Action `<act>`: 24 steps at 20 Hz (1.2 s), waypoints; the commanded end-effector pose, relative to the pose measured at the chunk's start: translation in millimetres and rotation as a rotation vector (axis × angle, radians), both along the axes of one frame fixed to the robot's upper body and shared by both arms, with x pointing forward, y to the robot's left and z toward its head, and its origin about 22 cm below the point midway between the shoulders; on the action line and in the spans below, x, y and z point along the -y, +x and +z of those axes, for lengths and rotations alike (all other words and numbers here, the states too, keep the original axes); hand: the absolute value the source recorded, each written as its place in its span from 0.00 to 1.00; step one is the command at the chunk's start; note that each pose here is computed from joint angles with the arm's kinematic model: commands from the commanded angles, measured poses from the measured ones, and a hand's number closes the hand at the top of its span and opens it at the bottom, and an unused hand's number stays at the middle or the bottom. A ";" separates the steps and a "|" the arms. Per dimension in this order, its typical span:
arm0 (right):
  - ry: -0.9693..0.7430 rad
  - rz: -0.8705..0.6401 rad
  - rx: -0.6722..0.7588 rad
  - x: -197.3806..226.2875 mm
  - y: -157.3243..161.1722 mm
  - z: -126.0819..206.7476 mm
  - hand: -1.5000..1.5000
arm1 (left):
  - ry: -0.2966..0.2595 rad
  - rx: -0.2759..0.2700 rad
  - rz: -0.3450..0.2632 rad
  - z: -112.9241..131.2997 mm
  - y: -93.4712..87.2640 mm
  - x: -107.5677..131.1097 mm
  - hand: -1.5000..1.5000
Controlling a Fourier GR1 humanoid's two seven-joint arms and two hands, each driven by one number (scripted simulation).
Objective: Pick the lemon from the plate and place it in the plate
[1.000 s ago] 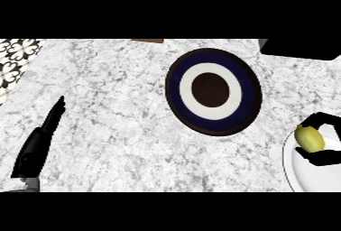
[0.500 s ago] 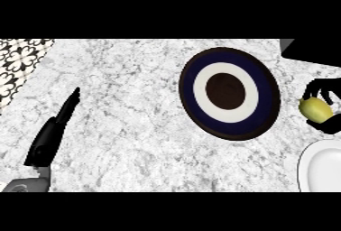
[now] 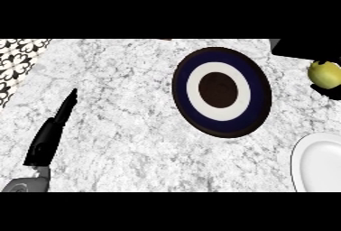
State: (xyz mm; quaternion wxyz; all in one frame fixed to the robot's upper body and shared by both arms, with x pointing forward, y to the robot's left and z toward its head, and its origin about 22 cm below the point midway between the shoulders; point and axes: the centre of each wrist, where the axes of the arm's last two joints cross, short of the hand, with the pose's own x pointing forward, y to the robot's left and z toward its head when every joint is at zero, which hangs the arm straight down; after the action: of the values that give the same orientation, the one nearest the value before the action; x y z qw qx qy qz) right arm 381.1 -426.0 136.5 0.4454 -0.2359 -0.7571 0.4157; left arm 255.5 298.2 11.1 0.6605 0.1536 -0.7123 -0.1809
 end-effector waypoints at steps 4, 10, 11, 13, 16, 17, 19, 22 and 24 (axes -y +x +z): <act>0.208 0.265 0.149 -0.9 19.6 28.4 1.00 | 0.002 -0.028 0.041 -11.4 -10.4 -4.5 0.50; 0.252 0.435 0.102 -39.0 44.1 34.9 1.00 | 0.007 -0.020 0.085 -8.4 -5.2 -15.0 0.50; 0.251 0.445 0.111 -29.4 42.6 51.9 1.00 | 0.001 -0.033 0.075 -15.9 -14.3 -11.2 0.50; 0.261 0.487 0.070 -59.7 56.9 54.9 1.00 | 0.017 -0.031 0.079 -7.6 -8.3 -16.9 0.50; 0.277 0.511 0.052 -84.5 68.1 53.6 1.00 | 0.004 -0.039 0.099 -9.7 -11.7 -14.2 0.50; 0.279 0.535 0.016 -89.0 69.5 52.0 1.00 | -0.002 -0.044 0.106 -14.2 -15.7 -21.9 0.50; 0.279 0.545 -0.020 -109.9 78.4 61.5 1.00 | 0.009 -0.035 0.108 -9.8 -15.0 -25.2 0.50; 0.257 0.575 -0.075 -143.4 83.5 41.0 1.00 | -0.005 -0.046 0.127 -24.7 -26.7 -26.5 0.50; 0.205 0.592 -0.106 -163.3 88.8 46.0 1.00 | 0.016 -0.034 0.129 -3.4 -11.2 -29.1 0.50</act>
State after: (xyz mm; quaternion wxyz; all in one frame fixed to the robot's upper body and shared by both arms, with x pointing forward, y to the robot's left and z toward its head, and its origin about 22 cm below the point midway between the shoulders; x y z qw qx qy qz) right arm 462.1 -296.3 184.0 0.3706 -0.0192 -0.8278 0.4208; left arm 236.0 323.8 -1.2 0.6827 0.1916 -0.6890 -0.1499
